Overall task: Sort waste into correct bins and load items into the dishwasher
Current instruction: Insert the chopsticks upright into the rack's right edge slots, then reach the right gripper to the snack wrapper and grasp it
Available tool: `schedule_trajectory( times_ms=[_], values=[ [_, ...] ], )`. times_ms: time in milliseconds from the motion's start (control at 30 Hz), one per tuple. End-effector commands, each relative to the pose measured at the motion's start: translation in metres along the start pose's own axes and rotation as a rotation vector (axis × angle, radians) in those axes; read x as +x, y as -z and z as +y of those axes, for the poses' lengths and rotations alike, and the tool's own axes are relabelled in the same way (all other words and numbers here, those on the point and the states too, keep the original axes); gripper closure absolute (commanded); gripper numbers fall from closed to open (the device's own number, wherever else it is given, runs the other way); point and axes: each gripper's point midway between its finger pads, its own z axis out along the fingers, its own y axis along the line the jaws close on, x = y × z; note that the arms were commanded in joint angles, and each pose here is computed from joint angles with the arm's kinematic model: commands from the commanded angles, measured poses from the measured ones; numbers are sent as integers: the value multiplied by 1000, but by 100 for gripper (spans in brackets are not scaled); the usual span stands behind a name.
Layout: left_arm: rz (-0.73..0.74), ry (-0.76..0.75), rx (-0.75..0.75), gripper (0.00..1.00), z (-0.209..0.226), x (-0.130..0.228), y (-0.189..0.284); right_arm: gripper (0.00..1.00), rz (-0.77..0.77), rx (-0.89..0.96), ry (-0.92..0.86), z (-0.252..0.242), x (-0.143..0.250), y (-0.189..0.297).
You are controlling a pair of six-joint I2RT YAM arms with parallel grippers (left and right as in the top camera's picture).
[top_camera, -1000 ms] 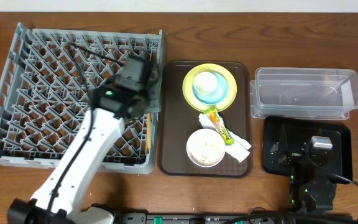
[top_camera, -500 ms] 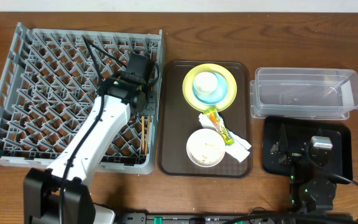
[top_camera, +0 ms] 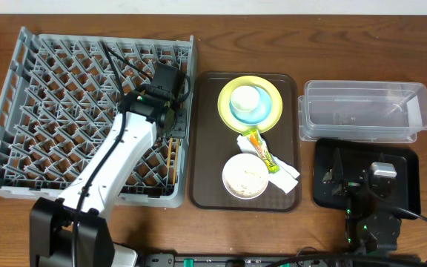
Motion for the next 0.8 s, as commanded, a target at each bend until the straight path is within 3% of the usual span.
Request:
schedule_trajectory(
  times_ms=[0,200,500,700,767],
  values=[
    [-110,67,41,45,0,-17,38,1,3,7,4,-2,1,0],
    [-239,107,81,32,7,-15,92,1,9,-66,-2,11,2,0],
    [-442,133,142,18,17,-10,161,1,-35,-283,-42,49,-33,14],
    [-466,135,149,13,18,-9,169,1,95,-331,-41,62,-81,25],
    [-459,134,146,9,18,-9,166,1,227,-393,-19,76,-101,20]
  ],
)
